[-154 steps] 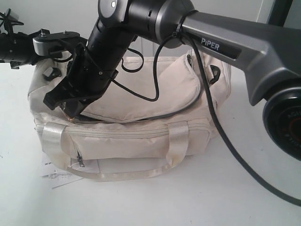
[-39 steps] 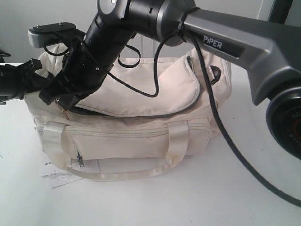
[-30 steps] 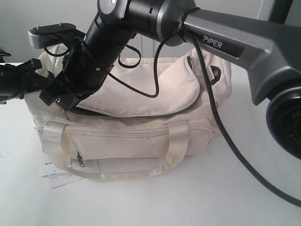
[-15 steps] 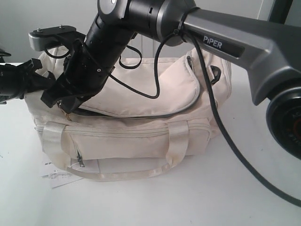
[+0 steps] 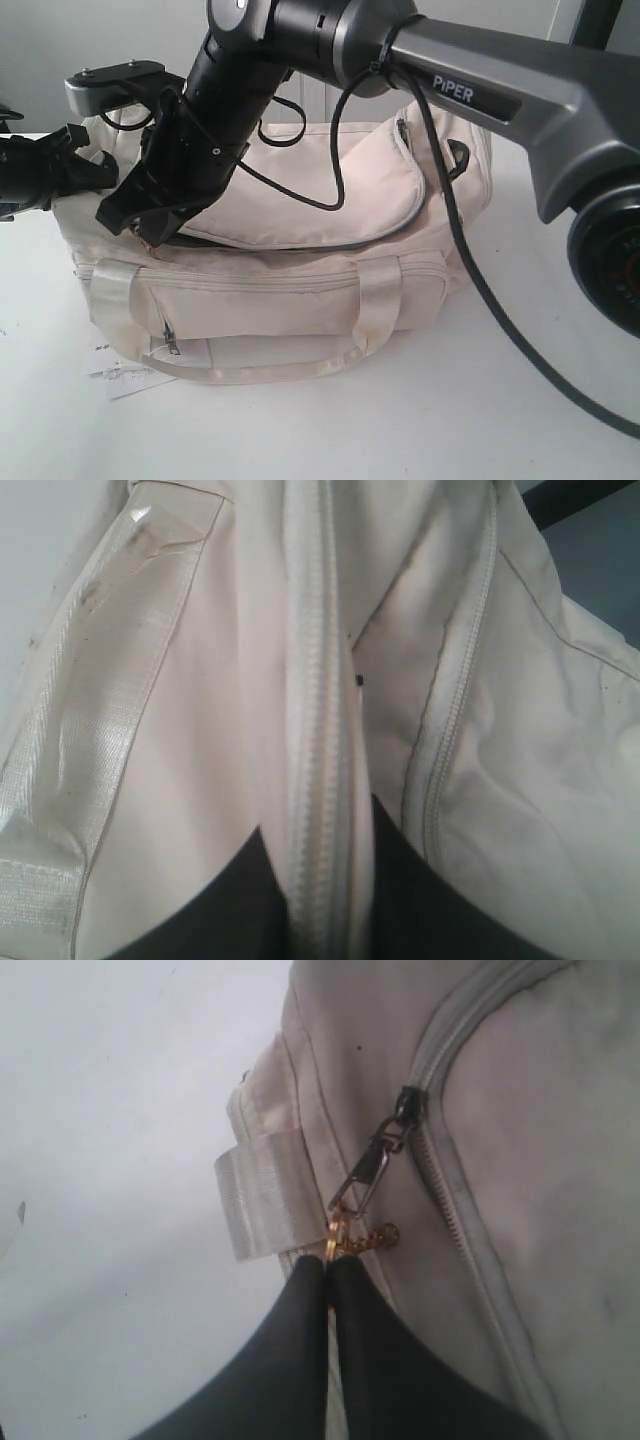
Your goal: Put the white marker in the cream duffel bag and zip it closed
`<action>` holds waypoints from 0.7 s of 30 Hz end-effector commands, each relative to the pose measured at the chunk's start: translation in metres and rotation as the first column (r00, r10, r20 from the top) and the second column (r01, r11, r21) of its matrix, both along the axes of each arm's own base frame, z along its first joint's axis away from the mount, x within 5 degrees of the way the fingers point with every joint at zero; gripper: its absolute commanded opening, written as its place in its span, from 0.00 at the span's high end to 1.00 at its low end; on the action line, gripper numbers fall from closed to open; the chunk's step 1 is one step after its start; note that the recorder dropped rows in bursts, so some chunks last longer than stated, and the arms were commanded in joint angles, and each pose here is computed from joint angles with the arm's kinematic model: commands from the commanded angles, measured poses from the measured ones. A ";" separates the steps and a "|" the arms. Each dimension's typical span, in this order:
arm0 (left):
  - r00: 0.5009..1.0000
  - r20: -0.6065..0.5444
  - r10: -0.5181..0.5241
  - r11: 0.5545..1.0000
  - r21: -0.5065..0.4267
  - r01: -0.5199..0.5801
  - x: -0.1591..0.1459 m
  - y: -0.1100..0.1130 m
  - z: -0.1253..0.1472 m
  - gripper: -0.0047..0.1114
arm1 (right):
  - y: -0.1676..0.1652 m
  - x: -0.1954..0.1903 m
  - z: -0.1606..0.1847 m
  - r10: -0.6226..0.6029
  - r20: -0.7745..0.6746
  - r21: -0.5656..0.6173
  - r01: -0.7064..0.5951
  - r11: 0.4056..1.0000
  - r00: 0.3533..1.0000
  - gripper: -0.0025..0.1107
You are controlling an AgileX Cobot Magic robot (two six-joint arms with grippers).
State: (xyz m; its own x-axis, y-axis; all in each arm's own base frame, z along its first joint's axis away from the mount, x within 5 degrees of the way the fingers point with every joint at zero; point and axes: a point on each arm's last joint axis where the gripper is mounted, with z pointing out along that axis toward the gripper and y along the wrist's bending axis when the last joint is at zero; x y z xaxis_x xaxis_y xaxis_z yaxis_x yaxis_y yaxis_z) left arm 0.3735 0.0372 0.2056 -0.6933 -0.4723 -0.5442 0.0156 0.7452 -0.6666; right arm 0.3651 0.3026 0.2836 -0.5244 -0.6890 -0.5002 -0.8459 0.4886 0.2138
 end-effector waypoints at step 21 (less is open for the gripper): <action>1.000 0.004 0.023 1.000 -0.019 -0.023 0.000 0.001 0.000 0.96 | -0.005 -0.006 0.009 0.030 -0.010 -0.017 -0.030 0.999 0.999 0.98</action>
State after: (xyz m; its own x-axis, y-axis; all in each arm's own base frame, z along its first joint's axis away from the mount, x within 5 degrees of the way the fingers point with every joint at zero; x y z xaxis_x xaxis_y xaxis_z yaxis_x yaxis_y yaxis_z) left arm 0.3735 0.0371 0.2057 -0.6930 -0.4739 -0.5432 0.0161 0.7432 -0.6689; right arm 0.3635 0.3011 0.2845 -0.5221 -0.7000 -0.4872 -0.8483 0.4852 0.2120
